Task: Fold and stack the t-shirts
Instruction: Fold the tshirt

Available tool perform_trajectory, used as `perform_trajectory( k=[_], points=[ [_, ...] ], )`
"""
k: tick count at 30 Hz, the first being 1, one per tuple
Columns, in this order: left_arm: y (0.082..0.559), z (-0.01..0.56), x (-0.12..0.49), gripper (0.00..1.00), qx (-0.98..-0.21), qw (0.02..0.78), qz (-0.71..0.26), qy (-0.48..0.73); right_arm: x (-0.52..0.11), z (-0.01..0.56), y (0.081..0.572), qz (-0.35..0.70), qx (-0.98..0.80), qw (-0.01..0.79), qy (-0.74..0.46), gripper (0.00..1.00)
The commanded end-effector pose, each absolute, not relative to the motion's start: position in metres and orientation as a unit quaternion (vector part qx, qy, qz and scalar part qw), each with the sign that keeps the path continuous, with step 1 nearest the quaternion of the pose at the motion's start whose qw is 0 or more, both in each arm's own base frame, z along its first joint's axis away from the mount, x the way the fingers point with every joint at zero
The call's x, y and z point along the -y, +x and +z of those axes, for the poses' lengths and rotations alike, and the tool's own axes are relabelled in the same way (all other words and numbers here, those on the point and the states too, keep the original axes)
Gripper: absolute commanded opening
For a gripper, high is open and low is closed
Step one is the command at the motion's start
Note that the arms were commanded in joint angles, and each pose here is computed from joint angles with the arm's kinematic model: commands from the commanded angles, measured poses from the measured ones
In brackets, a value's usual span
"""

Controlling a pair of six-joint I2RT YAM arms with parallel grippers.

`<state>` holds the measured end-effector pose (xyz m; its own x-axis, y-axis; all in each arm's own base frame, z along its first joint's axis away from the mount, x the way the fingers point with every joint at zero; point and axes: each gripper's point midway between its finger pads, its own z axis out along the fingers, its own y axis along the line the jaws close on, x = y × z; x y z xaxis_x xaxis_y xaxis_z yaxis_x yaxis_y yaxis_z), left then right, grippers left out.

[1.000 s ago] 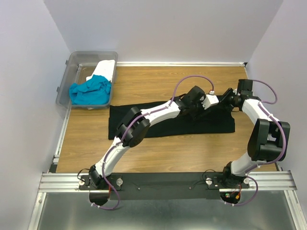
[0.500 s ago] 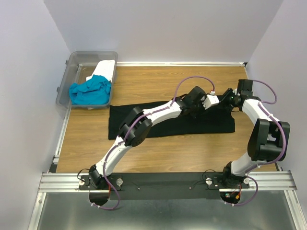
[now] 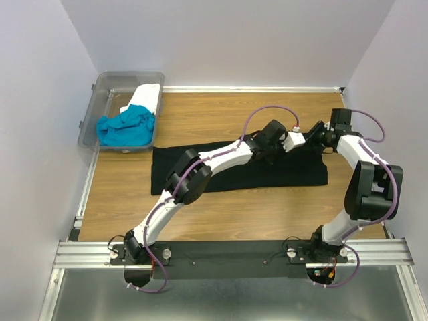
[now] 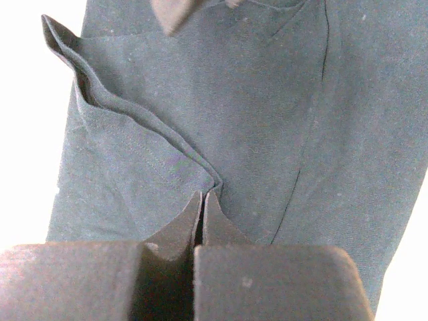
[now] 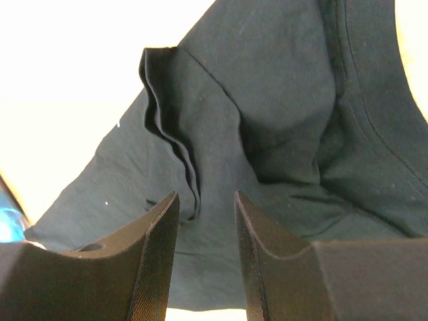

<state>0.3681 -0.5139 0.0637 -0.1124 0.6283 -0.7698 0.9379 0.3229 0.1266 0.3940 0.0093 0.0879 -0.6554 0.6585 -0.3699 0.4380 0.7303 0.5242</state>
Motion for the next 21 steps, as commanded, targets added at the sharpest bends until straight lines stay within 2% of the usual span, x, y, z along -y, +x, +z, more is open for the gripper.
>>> perform_trajectory(
  k=[1,6,8,11,21],
  points=[
    [0.369,0.079,0.511,0.0,-0.711,0.39,-0.21,0.546,-0.011,0.102,0.416,0.214,-0.88,0.292,0.307,0.47],
    [0.366,0.082,0.508,0.0,-0.71,0.39,-0.213,0.546,-0.012,0.097,0.436,0.222,-0.88,0.29,0.304,0.5],
    [0.365,0.08,0.505,0.0,-0.711,0.387,-0.214,0.547,-0.014,0.094,0.444,0.224,-0.881,0.287,0.303,0.59],
    [0.366,0.084,0.503,0.0,-0.711,0.389,-0.215,0.545,-0.017,0.085,0.455,0.227,-0.883,0.28,0.302,0.63],
    [0.37,0.097,0.501,0.0,-0.709,0.402,-0.217,0.537,-0.022,0.068,0.48,0.231,-0.885,0.27,0.302,0.62]
  ],
)
